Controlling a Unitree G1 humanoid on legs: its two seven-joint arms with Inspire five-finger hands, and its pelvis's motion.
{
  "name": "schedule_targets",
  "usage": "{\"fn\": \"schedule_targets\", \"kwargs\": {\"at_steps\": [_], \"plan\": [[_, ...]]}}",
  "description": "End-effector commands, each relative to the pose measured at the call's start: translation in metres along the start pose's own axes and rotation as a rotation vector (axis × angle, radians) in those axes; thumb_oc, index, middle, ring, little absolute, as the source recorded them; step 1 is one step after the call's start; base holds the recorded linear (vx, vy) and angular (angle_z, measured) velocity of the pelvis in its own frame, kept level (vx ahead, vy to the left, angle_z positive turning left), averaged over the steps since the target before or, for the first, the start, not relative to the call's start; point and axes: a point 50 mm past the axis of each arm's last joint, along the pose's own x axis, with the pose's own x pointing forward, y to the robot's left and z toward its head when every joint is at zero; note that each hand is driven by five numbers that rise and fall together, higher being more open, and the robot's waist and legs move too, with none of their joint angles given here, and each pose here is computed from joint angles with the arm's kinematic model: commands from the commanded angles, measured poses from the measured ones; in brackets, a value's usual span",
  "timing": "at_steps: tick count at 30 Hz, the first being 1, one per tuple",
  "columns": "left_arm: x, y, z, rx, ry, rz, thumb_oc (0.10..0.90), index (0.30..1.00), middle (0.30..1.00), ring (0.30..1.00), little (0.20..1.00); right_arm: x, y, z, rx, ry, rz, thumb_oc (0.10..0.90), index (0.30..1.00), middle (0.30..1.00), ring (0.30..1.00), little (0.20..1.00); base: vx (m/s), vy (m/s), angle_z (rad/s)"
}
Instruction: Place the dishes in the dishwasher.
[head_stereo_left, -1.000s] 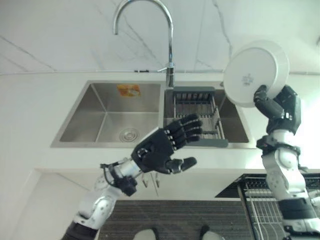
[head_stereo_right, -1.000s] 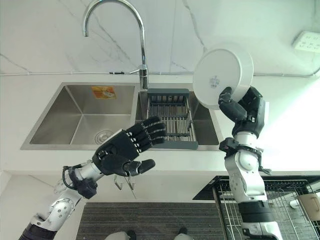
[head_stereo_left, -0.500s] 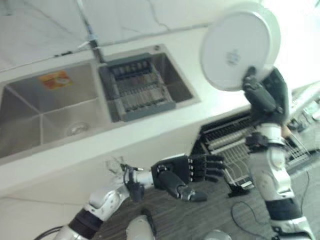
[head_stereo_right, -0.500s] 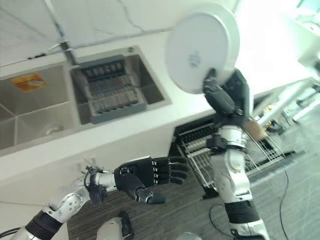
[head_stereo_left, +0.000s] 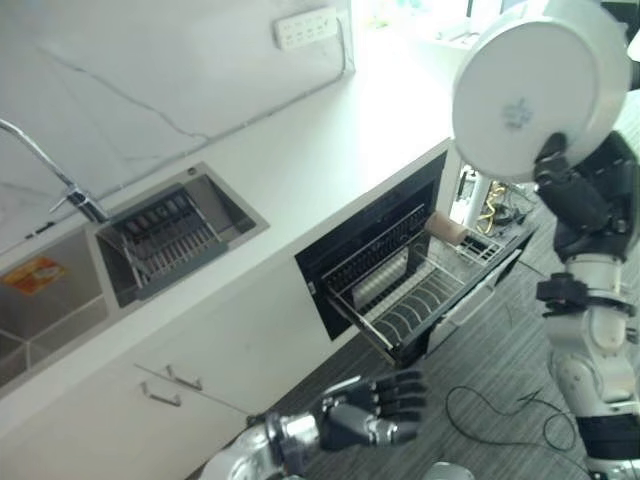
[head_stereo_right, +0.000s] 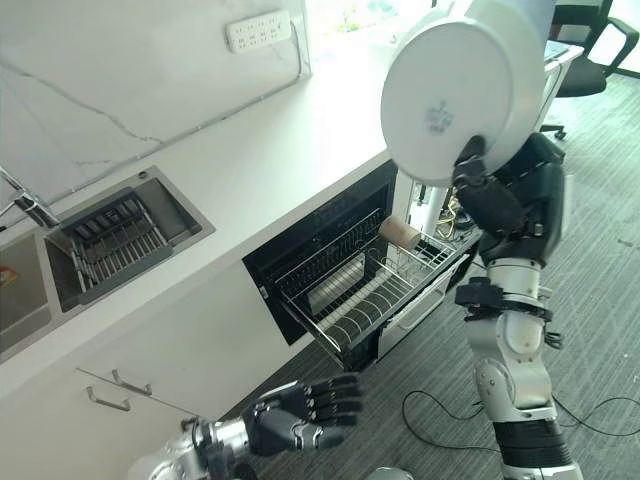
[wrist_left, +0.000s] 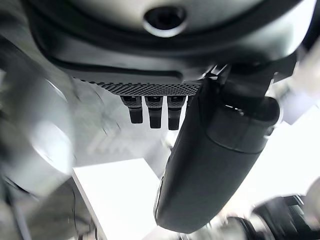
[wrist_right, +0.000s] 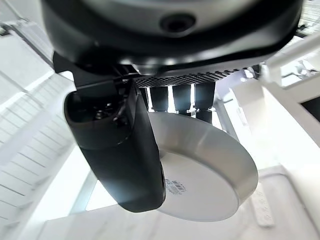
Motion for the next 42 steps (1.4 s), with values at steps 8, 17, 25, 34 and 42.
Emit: {"fn": "schedule_targets", "kwargs": {"at_steps": [8,17,25,34,42], "plan": [[-0.054,0.066,-0.015,0.042,-0.172,0.547,0.800,0.900,0.900,0.900,0.900,0.011,-0.002,0.026,0.084,-0.138,0.039,0.400,0.300,0.300,0.300,0.300,-0.01,-0.014,0.05],[-0.084,0.074,-0.103,-0.228,-0.001,0.857,0.800,0.900,0.900,0.900,0.900,0.005,-0.030,0.000,-0.218,-0.035,-0.185,0.400,0.300,0.300,0.300,0.300,0.02,0.020,0.15],[-0.096,0.076,-0.117,-0.223,0.098,0.930,0.800,0.900,0.900,0.900,0.900,0.010,-0.037,0.008,-0.786,-0.151,-0.241,0.400,0.300,0.300,0.300,0.300,0.02,0.022,0.02],[-0.104,0.081,-0.115,-0.200,0.149,0.964,0.800,0.900,0.900,0.900,0.900,0.010,-0.050,-0.018,-1.113,-0.006,-0.109,0.400,0.300,0.300,0.300,0.300,0.00,0.004,0.04],[-0.112,0.088,-0.108,-0.170,0.188,0.979,0.800,0.900,0.900,0.900,0.900,0.024,-0.058,-0.065,-1.242,0.276,-0.028,0.400,0.300,0.300,0.300,0.300,0.02,0.004,0.07]]}}
